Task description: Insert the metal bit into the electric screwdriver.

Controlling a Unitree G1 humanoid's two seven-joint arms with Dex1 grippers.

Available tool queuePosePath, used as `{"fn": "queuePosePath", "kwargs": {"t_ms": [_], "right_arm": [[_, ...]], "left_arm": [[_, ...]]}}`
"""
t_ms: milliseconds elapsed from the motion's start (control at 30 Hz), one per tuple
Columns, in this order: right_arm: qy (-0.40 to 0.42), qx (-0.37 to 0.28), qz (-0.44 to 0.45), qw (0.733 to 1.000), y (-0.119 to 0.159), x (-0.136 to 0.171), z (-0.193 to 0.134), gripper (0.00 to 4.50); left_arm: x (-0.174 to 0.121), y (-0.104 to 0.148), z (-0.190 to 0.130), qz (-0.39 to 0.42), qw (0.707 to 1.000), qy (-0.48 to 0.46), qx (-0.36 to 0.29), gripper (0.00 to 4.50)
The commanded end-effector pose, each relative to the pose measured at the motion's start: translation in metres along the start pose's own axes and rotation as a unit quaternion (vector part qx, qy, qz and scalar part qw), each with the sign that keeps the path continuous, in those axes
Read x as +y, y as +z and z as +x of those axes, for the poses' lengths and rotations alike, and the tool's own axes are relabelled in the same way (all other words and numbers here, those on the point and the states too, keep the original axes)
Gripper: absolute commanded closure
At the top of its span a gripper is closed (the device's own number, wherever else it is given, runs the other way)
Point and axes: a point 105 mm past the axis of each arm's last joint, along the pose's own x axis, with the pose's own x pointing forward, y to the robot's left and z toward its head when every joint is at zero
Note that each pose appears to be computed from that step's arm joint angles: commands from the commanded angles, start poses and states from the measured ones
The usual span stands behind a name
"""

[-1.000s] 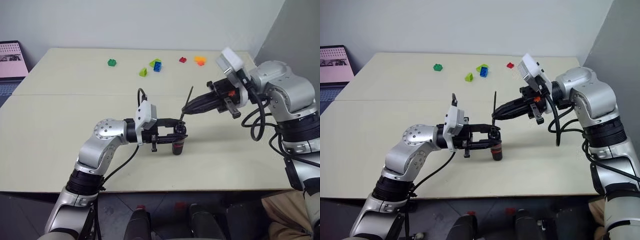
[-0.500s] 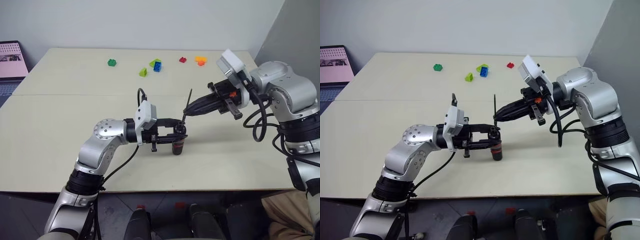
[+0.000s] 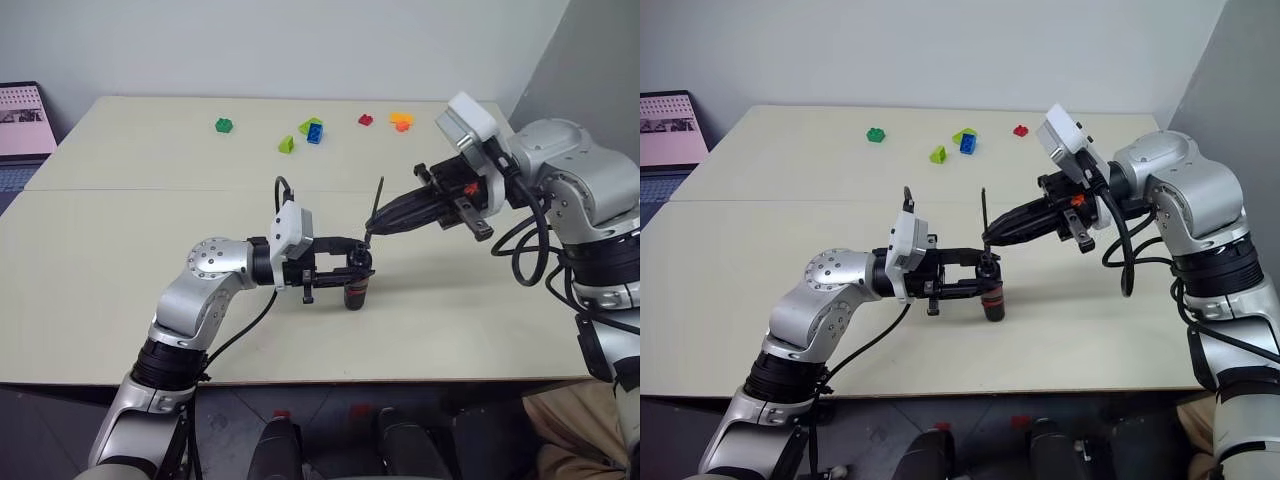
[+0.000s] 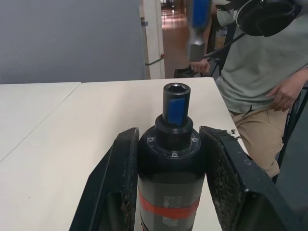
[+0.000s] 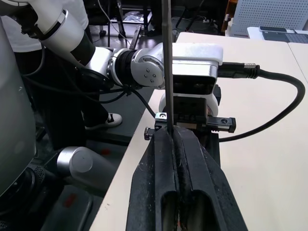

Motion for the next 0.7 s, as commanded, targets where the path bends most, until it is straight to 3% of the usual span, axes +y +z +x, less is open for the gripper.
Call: {"fn": "queuePosePath", "kwargs": {"t_ms": [33, 700], "right_arm": [[0.031, -0.01, -0.027, 0.999, 0.012, 0.009, -0.0032, 4.5], [0.028, 0.0, -0.029, 0.999, 0.0033, 0.0005, 0.0003, 4.5]], "left_arm": [[-0.0003, -0.0156, -0.003, -0.019, 0.999, 0.001, 0.034, 2.89], [-0.0013, -0.0162, -0.0034, -0.02, 0.999, -0.001, 0.035, 2.89]]}}
